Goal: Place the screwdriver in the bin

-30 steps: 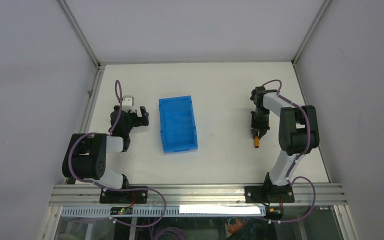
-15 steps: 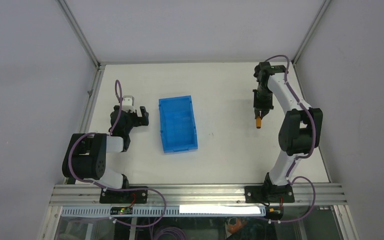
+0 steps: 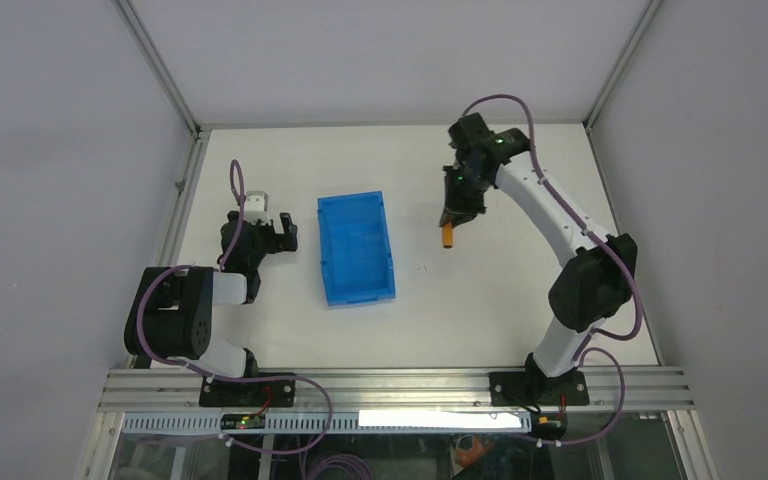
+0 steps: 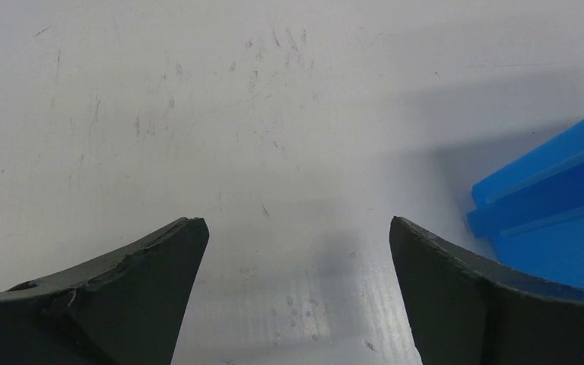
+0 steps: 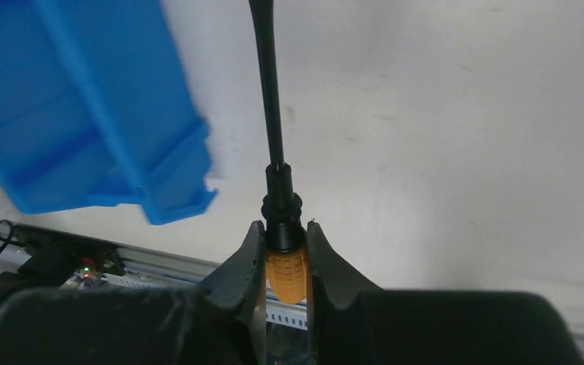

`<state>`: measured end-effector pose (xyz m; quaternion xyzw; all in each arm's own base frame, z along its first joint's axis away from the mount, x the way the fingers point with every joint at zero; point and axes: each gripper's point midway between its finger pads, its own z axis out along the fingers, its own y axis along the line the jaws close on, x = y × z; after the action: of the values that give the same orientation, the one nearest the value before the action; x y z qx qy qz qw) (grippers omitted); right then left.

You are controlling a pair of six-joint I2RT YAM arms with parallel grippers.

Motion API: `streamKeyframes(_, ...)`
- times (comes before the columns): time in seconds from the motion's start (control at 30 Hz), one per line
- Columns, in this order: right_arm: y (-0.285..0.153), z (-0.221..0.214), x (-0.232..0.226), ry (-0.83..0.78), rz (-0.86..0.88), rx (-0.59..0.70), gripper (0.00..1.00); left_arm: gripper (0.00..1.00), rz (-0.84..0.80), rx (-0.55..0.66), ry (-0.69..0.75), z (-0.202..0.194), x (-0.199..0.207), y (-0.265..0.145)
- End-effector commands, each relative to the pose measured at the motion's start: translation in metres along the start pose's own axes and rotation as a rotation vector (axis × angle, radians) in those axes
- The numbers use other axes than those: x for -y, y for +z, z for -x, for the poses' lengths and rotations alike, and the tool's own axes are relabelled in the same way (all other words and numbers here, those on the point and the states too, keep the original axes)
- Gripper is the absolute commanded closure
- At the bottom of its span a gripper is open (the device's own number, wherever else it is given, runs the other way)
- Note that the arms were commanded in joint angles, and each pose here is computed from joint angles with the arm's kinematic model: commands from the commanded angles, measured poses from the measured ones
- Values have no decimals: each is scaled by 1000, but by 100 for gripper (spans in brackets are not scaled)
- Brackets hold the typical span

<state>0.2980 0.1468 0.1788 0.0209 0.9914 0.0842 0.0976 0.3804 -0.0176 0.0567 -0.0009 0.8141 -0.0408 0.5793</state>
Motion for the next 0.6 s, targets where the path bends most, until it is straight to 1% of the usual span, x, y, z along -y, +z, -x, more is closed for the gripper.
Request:
streamKeyframes(0.0, -16, 6, -117, -46, 304, 155, 100, 1, -17, 85, 0, 25, 2, 4)
streamKeyframes(0.07, -14, 3, -159, -82, 360, 193, 100, 1, -16, 86, 1, 26, 2, 4)
streamKeyframes(0.13, -8, -2, -189, -124, 375, 216, 100, 1, -17, 86, 1, 26, 2, 4)
streamKeyframes(0.23, 15, -8, -216, -175, 325, 231, 100, 1, -17, 85, 0, 26, 2, 4)
streamKeyframes(0.43, 81, -13, -222, -221, 117, 237, 100, 1, -17, 86, 0, 26, 2, 4)
streamKeyframes(0.57, 116, -23, -224, -239, 58, 208, 100, 1, -16, 86, 1, 26, 2, 4)
